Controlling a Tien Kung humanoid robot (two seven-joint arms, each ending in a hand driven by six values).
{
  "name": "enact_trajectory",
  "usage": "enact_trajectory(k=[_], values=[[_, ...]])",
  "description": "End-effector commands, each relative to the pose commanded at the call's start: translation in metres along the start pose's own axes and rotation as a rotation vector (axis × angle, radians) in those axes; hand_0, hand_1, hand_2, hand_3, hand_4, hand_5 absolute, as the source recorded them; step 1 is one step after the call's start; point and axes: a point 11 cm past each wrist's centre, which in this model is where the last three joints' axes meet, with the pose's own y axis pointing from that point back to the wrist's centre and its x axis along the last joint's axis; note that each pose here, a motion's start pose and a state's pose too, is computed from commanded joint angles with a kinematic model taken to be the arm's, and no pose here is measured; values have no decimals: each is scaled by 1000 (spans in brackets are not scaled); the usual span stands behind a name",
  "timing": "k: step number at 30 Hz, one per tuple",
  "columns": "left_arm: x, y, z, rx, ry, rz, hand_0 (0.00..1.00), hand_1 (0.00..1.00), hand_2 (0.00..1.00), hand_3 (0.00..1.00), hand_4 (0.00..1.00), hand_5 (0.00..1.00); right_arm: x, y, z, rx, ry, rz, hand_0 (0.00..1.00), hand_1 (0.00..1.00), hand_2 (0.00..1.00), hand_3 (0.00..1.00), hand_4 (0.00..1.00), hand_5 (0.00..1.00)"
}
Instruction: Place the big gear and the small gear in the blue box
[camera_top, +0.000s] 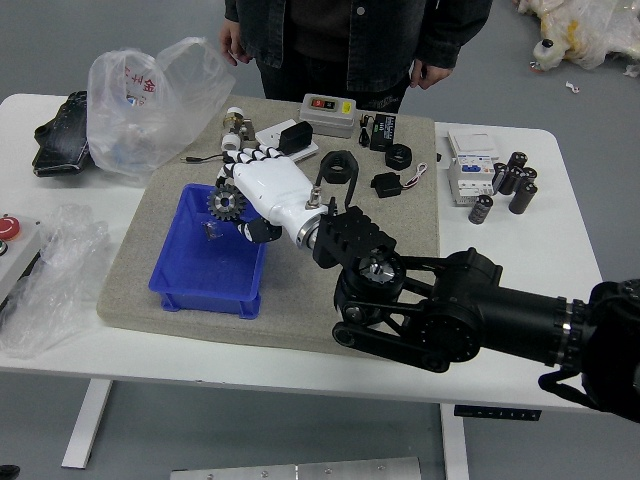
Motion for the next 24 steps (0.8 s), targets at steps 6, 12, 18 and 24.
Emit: enact_trajectory(k=[6, 12, 18, 24], values=[[1, 1, 0, 12, 1, 3, 645, 624, 592, 706, 734, 460, -3, 3, -8, 30, -12, -4, 970, 998, 998, 890, 757, 337], [5, 2, 2, 11, 0, 11, 645, 623, 590, 705, 734, 462, -13, 4, 1, -1, -14, -29, 971, 998, 998, 966, 791, 356], [7, 2, 3, 8, 2, 16, 644, 624, 590, 705, 733, 463, -17, 3, 18, -56, -26, -34, 967, 998, 998, 996, 821, 374], [5, 2, 3, 11, -1, 12, 644, 624, 586, 703, 736, 465, 0, 0, 57, -153, -73, 19, 920, 969, 998, 987, 821, 384]])
